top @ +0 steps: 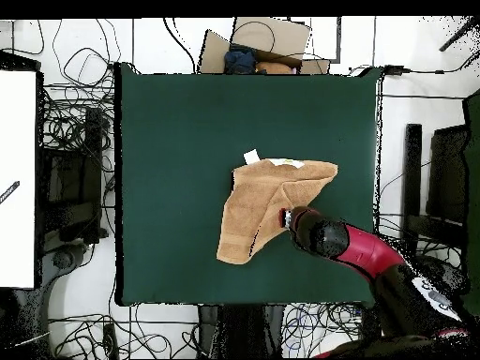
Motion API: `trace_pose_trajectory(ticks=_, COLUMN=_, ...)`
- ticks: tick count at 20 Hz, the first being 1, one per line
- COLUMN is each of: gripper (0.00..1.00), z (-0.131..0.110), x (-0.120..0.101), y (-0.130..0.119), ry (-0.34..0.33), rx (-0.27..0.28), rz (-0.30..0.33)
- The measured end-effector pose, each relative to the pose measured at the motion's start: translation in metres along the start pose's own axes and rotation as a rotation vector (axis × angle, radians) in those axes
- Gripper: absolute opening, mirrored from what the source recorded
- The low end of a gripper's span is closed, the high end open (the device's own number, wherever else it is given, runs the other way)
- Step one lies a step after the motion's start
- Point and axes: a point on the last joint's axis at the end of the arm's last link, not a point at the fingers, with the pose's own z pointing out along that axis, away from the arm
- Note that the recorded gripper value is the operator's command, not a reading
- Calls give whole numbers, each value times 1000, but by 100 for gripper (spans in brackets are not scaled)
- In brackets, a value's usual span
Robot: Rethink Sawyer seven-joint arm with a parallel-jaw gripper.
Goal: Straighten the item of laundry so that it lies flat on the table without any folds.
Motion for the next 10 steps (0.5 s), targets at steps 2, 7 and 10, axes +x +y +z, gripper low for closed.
trace_pose_trajectory(ticks=2, gripper=100, z=0, x=0, y=0, ry=-1, rx=1, rz=-1)
trace_pose_trajectory(ticks=7, gripper=100, z=-4, x=-3, y=-1, ry=-7, rx=6, rz=-4)
trace_pose_trajectory(ticks=10, gripper=100, z=-8, x=-6, y=-2, ry=-13, rx=10, rz=-6)
